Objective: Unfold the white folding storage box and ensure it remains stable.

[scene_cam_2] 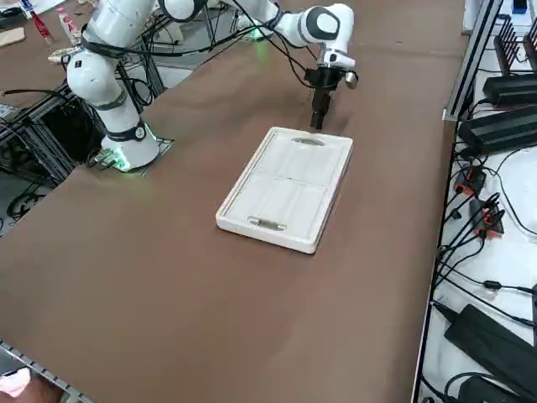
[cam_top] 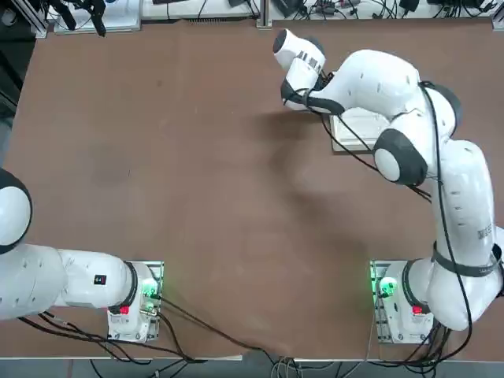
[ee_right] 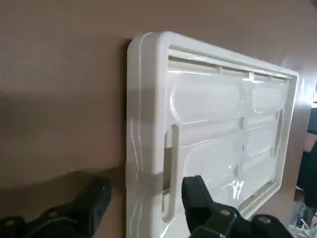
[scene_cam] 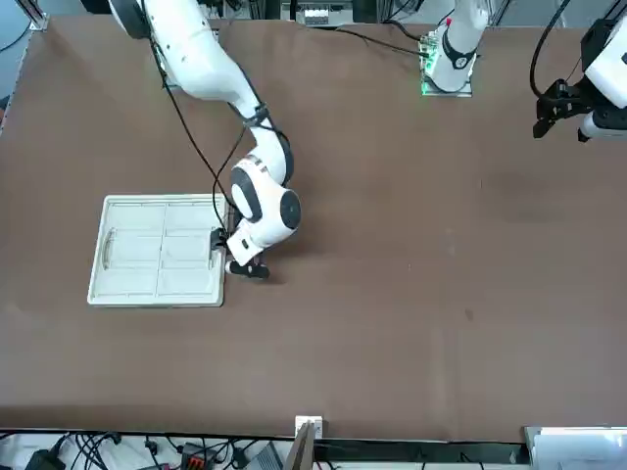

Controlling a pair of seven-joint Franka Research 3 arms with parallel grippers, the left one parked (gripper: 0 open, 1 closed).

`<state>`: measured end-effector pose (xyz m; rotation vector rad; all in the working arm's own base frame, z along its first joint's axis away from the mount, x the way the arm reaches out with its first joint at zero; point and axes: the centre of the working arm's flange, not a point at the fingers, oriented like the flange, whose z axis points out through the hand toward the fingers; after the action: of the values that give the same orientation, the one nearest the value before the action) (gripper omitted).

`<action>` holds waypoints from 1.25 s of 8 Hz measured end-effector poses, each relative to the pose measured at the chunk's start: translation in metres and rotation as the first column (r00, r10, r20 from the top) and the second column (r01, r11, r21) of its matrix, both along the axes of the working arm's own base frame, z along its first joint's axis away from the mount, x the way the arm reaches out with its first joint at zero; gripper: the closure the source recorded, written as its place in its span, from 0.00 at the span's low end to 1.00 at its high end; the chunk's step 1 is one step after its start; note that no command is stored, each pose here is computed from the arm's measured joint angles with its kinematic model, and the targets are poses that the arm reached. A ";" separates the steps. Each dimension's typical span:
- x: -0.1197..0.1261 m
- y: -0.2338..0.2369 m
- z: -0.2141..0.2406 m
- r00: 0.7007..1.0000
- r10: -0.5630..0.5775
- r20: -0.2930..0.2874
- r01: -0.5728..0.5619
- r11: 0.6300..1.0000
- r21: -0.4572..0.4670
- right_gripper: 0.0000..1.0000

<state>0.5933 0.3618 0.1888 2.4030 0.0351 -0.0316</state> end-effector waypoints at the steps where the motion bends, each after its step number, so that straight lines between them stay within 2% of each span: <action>1: 0.001 -0.001 -0.007 1.000 -0.003 -0.004 0.003 1.000 -0.012 0.15; 6: 0.003 -0.014 -0.010 1.000 -0.021 -0.013 0.020 0.996 -0.082 0.28; 10: 0.002 -0.014 -0.014 1.000 -0.020 -0.018 0.019 0.996 -0.087 0.29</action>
<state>0.5952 0.3477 0.1751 2.3165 0.0187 -0.0635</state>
